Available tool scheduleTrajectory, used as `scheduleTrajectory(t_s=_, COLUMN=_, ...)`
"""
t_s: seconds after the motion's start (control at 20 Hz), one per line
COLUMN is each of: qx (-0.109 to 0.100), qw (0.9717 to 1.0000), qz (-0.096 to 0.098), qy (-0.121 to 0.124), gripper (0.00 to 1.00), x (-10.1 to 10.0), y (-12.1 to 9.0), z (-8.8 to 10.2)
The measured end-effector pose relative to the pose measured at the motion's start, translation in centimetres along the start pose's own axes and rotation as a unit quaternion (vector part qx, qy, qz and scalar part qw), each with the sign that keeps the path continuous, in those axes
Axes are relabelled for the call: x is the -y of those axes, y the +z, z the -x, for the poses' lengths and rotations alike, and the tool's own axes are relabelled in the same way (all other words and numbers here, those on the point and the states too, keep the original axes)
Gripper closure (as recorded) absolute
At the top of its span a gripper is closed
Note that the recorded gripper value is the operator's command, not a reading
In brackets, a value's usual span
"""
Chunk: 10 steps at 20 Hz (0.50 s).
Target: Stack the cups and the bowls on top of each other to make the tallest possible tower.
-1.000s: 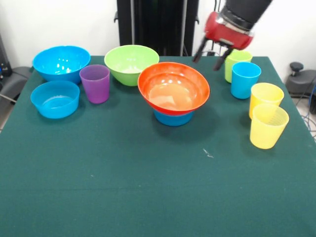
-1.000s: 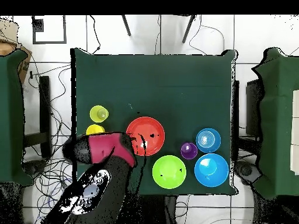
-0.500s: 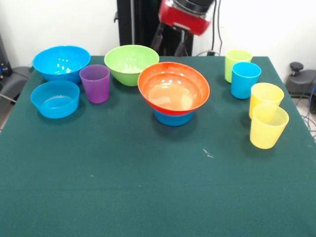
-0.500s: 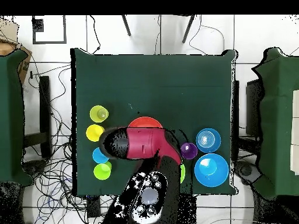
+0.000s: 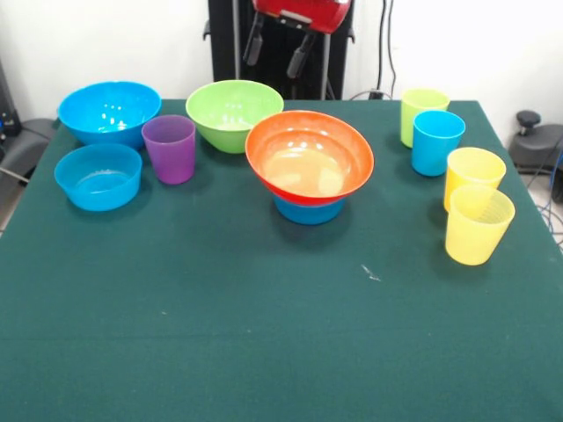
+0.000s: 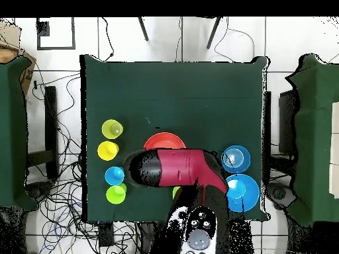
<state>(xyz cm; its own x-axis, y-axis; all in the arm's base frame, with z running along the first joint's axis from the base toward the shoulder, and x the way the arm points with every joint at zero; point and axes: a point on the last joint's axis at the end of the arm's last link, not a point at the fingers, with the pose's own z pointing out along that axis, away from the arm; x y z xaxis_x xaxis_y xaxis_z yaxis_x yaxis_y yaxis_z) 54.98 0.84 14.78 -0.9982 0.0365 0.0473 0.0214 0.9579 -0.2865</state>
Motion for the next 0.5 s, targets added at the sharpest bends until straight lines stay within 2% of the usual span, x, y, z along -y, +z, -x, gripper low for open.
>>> scheduleTrajectory(t_s=0.5, qx=-0.012, qw=0.9989, qz=0.044, qy=-0.014, gripper=0.0, x=1.7, y=3.7, z=1.2)
